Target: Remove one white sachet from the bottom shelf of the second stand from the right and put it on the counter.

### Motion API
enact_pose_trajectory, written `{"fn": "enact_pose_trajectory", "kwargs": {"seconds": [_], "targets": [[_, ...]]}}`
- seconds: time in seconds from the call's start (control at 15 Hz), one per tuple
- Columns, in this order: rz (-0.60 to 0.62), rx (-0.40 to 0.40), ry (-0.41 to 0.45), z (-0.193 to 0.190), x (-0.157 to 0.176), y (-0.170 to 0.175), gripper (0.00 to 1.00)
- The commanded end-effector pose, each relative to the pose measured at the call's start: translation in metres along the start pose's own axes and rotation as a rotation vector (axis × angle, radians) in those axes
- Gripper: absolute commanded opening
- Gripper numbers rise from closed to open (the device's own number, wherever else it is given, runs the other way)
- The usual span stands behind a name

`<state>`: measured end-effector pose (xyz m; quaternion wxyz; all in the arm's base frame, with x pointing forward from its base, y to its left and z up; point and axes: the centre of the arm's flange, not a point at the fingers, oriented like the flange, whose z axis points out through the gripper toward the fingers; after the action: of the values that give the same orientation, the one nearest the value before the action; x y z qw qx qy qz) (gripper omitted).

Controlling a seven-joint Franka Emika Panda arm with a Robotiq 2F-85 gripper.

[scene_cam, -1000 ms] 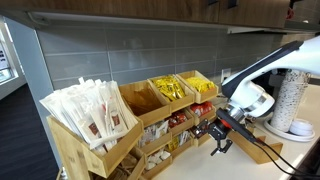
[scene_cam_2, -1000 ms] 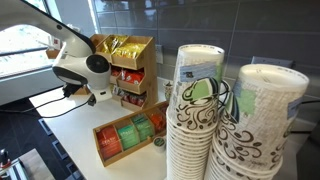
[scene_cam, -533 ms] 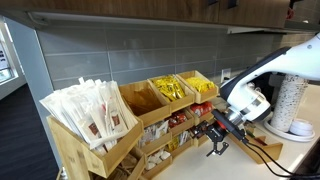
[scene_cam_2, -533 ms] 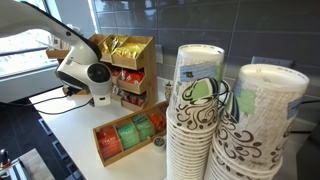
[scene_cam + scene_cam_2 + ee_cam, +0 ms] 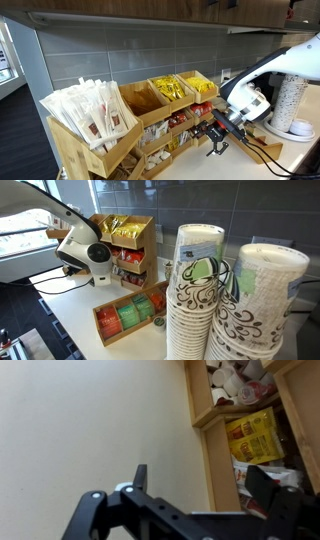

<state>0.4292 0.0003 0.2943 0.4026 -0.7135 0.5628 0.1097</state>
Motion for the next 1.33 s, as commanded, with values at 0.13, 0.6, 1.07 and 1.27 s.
{"fn": "enact_pose_trajectory", "kwargs": {"seconds": [0.13,0.6,1.07,1.27], "targets": [[0.144,0.117,-0.065,0.006,0.012,-0.002,1.00],[0.293,0.226,-0.193,0.022,0.022,0.008,1.00],[0.385,0.309,-0.240,0.033,0.038,0.017,1.00],[0.415,0.347,-0.255,0.036,0.043,0.019,1.00]]}}
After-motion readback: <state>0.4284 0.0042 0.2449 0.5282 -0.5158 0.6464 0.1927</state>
